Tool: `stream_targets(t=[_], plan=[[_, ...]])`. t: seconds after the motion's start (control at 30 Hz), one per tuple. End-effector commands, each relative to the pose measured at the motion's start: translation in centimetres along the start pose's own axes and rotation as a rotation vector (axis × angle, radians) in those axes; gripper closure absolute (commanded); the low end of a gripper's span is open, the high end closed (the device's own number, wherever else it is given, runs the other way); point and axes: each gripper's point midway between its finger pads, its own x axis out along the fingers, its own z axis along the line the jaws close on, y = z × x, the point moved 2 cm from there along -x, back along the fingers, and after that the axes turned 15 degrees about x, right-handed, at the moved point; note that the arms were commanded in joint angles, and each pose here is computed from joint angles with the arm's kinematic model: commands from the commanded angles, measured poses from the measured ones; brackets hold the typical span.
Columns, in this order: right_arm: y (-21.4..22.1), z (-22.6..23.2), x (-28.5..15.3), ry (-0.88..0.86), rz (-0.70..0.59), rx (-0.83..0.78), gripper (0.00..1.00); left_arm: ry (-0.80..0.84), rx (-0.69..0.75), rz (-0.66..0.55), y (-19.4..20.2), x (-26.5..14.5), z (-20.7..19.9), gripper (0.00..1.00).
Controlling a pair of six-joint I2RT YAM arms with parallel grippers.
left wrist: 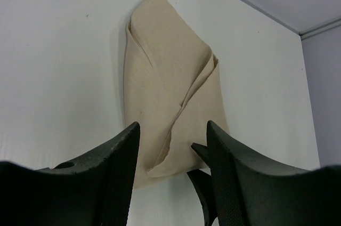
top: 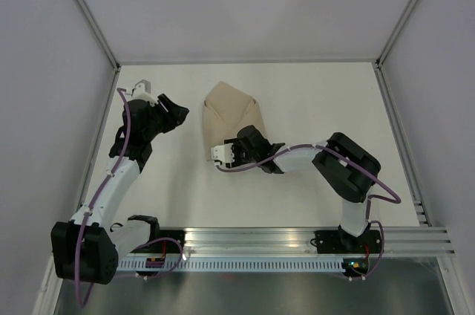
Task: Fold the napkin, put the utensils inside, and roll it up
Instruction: Roll the napkin at the center of the board.
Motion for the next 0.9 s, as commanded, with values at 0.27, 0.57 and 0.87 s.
stream_targets(t=[0.27,0.57,0.87], plan=[[2.6,2.1,-2.4,-0.124,0.079,0.049,0.37,0.046,0.060,-0.024,-0.6,0.1,-0.7,0.42],[3.9,0.6,-1.7,-0.110,0.094,0.064,0.35,0.038,0.062,-0.014,-0.5,0.5,-0.5,0.42],[4.3,0.6,-1.3,-0.203,0.119,0.071,0.35,0.049,0.068,-0.009,-0.6,0.6,-0.7,0.42]])
